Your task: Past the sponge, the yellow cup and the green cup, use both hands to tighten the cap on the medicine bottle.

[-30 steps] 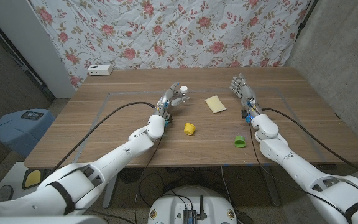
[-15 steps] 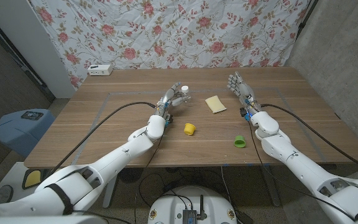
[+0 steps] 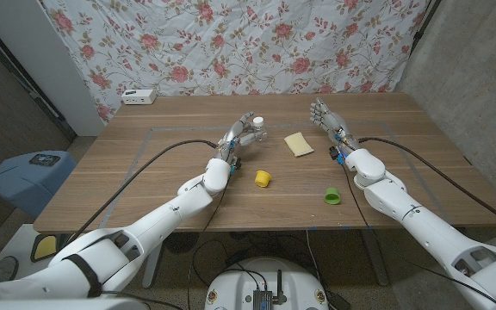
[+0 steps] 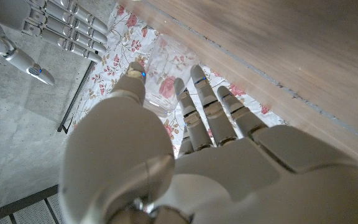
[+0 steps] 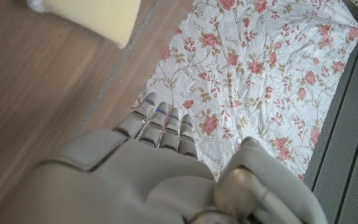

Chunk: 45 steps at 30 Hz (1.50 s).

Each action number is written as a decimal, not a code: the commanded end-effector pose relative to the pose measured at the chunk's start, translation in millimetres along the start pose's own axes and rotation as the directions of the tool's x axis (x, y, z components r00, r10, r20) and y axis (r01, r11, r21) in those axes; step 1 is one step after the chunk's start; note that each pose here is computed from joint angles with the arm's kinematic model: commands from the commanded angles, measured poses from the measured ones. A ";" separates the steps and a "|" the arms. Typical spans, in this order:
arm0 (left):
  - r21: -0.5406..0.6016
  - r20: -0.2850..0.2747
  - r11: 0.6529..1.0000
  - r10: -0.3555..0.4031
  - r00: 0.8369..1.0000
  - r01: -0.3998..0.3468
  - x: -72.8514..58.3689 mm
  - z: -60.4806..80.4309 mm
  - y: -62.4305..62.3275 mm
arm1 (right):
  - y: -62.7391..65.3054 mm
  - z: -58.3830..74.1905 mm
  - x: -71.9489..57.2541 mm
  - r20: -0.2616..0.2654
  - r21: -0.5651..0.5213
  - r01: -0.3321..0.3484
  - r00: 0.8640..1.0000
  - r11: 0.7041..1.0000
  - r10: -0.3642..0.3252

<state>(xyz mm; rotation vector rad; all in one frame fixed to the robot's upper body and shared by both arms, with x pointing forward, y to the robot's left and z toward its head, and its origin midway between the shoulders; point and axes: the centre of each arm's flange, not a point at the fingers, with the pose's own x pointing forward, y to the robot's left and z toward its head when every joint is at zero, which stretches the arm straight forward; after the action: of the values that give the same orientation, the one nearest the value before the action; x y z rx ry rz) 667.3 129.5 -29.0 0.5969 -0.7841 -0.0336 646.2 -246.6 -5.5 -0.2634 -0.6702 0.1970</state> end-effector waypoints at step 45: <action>0.114 0.030 0.987 -0.114 0.993 0.110 19.2 30.3 -6.2 | 26.2 76.6 9.7 -0.088 -0.392 -0.139 0.990 0.909 0.113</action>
<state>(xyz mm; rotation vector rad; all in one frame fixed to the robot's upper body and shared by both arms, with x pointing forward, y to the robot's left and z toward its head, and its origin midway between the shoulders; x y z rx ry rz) 665.0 108.3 -7.2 0.7063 -0.7807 -0.1022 608.7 -209.1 43.3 -0.6271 -0.6500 0.1970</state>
